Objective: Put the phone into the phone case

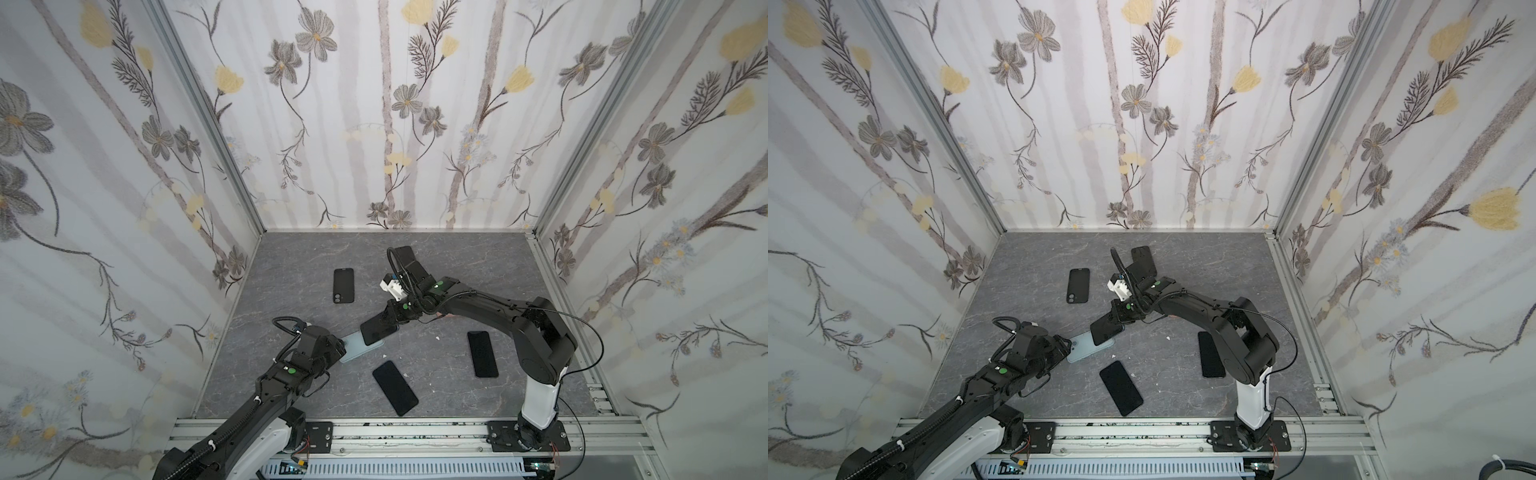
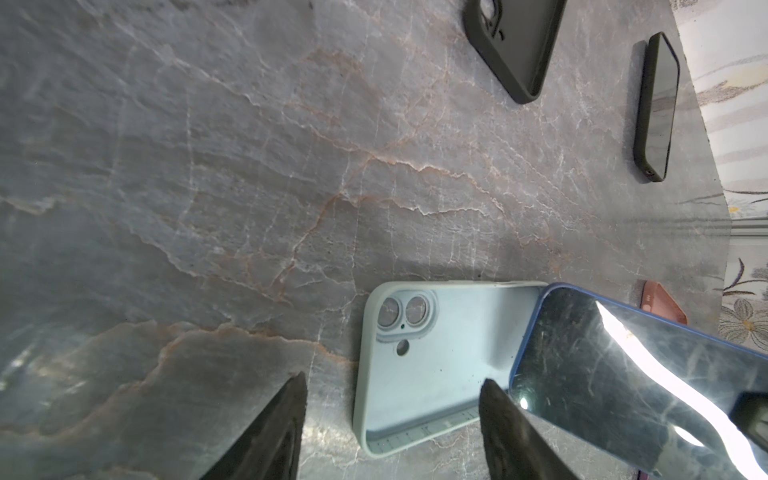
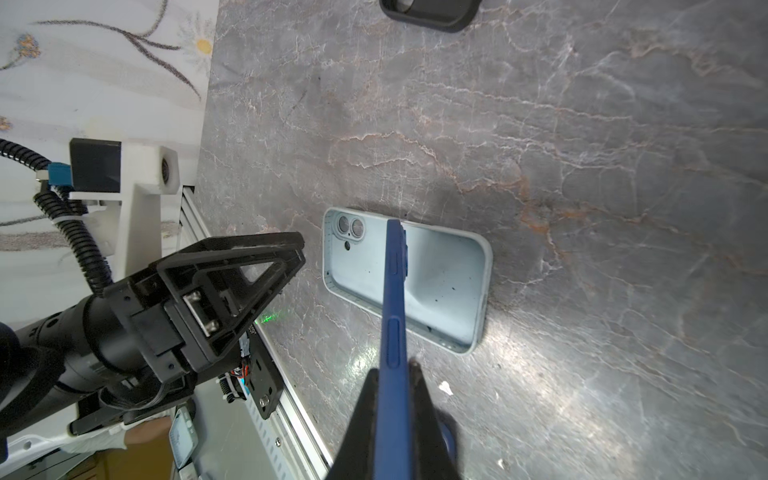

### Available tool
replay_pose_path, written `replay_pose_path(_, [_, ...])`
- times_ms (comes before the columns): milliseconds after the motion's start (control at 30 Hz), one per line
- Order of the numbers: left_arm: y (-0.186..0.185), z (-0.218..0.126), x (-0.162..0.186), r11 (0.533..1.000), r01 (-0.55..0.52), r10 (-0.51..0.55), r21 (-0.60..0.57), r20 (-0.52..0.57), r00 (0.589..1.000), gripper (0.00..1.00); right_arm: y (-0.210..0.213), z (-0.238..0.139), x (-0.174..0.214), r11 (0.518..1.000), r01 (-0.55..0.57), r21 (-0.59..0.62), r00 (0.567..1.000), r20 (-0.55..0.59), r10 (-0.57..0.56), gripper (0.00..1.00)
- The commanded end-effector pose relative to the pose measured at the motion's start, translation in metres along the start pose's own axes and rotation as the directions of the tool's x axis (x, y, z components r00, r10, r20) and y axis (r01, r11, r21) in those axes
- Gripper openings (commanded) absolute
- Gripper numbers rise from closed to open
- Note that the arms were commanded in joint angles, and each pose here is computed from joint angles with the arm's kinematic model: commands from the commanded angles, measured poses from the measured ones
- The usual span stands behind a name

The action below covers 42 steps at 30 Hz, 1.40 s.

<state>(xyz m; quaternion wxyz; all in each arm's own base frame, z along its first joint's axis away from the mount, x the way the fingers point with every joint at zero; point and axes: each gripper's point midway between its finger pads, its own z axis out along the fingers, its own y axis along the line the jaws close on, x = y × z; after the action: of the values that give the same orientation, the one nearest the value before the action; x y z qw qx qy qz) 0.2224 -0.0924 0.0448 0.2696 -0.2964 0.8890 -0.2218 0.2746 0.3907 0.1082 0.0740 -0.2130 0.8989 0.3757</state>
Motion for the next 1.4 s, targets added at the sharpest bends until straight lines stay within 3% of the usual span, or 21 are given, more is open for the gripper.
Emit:
replay_pose_path(0, [-0.003,0.001,-0.001,0.999,0.026,-0.026,0.029,0.013,1.0,0.65,0.024,0.005,-0.007,0.993,0.025,-0.117,1.0,0.006,-0.024,0.0])
replay_pose_path(167, [0.002,0.006,0.001,0.998,0.043,-0.044,0.041,0.021,0.999,0.65,0.034,0.02,-0.002,0.972,-0.002,-0.236,0.999,-0.052,-0.01,0.0])
replay_pose_path(267, [-0.003,0.013,0.008,0.994,0.019,-0.019,0.111,-0.002,1.0,0.65,0.033,0.034,0.013,0.949,-0.053,-0.309,0.991,-0.134,0.012,0.0])
replay_pose_path(633, [-0.009,0.03,0.03,0.989,0.023,-0.003,0.143,-0.143,0.99,0.64,-0.005,0.059,0.035,0.964,-0.116,-0.241,0.98,-0.186,0.071,0.0])
replay_pose_path(800, [-0.018,0.032,0.037,0.98,0.079,-0.042,0.182,-0.196,0.98,0.65,-0.007,0.061,0.031,0.939,-0.177,-0.296,0.979,-0.156,0.135,0.0])
replay_pose_path(1000, [-0.012,0.026,0.04,0.961,0.192,-0.154,0.198,-0.19,0.97,0.64,-0.014,0.054,0.017,0.94,-0.208,-0.272,0.978,-0.041,0.204,0.0])
replay_pose_path(1367, [0.005,0.02,0.041,0.953,0.234,-0.207,0.194,-0.153,0.966,0.64,-0.008,0.061,0.011,0.923,-0.241,-0.301,0.967,0.004,0.254,0.0])
